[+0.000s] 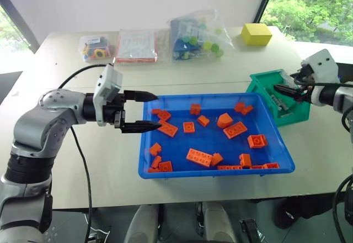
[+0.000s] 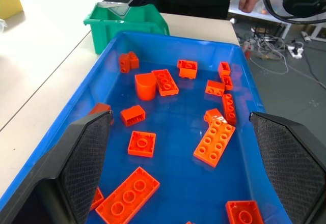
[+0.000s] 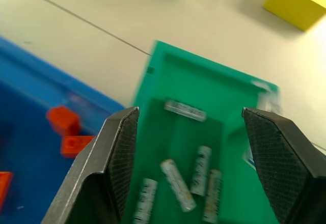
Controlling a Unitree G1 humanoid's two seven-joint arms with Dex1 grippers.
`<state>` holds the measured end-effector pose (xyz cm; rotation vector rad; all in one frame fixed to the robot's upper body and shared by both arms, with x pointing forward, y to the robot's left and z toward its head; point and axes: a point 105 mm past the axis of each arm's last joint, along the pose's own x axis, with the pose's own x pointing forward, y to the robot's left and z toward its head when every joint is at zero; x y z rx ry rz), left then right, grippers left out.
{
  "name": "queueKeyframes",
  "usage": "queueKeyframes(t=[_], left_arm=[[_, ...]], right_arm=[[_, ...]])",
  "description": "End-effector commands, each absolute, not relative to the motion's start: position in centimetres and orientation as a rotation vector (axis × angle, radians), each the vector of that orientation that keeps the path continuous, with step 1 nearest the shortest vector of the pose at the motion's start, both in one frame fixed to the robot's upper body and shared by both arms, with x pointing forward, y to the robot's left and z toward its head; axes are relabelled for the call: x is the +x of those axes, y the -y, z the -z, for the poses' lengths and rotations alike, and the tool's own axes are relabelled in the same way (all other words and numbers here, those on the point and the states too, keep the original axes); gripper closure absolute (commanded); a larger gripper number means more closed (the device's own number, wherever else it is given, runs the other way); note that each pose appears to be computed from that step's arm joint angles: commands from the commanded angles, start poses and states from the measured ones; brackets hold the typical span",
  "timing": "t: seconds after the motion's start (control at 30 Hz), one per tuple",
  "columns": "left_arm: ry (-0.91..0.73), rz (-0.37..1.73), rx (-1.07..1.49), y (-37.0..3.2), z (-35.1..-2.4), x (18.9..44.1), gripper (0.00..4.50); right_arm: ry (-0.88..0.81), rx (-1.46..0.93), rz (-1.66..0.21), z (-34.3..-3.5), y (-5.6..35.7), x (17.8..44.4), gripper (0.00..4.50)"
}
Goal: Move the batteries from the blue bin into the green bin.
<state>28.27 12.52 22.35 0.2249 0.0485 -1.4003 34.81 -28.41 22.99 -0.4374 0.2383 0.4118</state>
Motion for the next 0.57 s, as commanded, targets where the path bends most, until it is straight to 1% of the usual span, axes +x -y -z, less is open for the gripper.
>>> queueKeyframes(t=[0.03,0.13,0.27,0.37,0.43,0.57], left_arm=[[-0.001,1.381,0.229,-13.1,-23.8,28.2,0.00],[-0.012,1.366,0.229,-13.7,-23.8,28.3,0.00],[-0.030,1.349,0.228,-14.5,-23.7,28.4,0.00],[-0.037,1.345,0.222,-14.8,-23.9,28.4,0.00],[-0.043,1.340,0.225,-15.0,-23.9,28.4,0.00],[-0.049,1.336,0.240,-15.2,-23.7,28.5,0.00]], right_arm=[[-0.160,-0.441,-0.575,-26.0,26.2,31.0,1.09],[-0.210,-0.374,-0.634,-25.6,26.5,27.7,1.09],[-0.295,-0.270,-0.612,-24.6,28.9,24.1,1.09],[-0.350,-0.240,-0.606,-23.6,30.5,21.7,1.09],[-0.378,-0.230,-0.583,-22.8,31.4,20.8,1.09],[-0.398,-0.244,-0.546,-21.7,32.2,20.6,1.09]])
